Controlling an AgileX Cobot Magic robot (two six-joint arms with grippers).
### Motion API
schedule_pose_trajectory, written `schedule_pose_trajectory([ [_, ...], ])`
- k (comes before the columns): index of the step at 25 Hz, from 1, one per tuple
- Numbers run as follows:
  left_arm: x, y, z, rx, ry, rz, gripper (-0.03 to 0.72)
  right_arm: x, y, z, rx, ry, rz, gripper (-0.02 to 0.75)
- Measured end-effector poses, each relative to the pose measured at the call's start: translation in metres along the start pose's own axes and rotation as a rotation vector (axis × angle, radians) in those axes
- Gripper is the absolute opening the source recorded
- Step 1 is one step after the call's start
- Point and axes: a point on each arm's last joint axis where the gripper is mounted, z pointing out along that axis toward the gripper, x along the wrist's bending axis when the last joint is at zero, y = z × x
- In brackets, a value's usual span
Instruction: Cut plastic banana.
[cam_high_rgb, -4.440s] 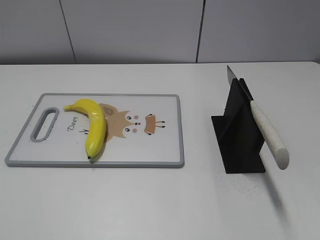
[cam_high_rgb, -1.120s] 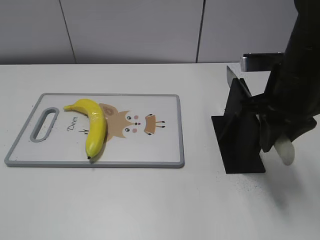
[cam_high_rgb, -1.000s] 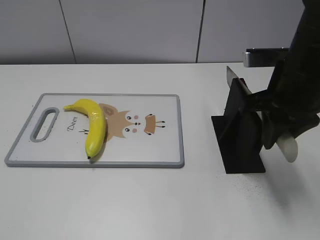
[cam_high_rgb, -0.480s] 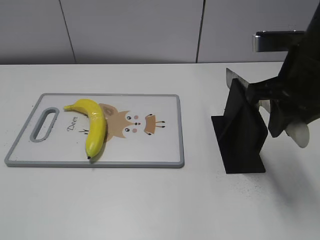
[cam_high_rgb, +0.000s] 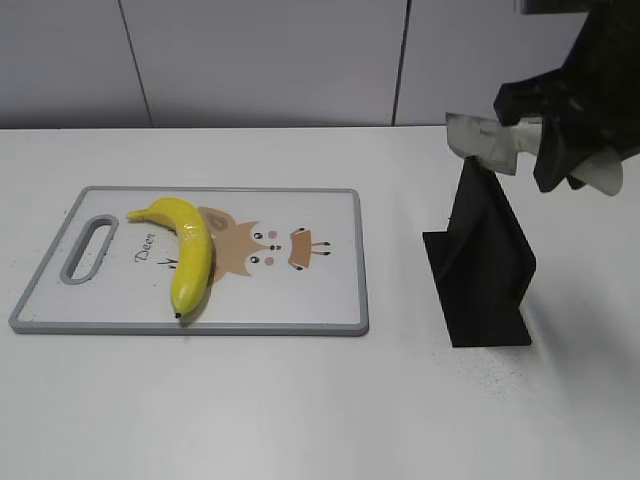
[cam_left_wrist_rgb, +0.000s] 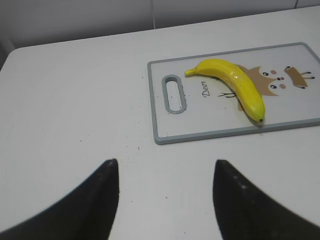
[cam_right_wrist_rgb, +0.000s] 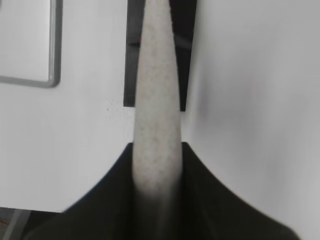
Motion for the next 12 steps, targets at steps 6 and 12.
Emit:
schedule_pose_trajectory([
  [6,0.0,0.0,0.0,0.0,0.0,0.0,0.572,0.0,0.008,-0.012,-0.054,-0.01,-0.008,0.183],
  [12,0.0,0.0,0.0,0.0,0.0,0.0,0.57,0.0,0.012,-0.018,-0.079,-0.011,-0.01,0.183],
])
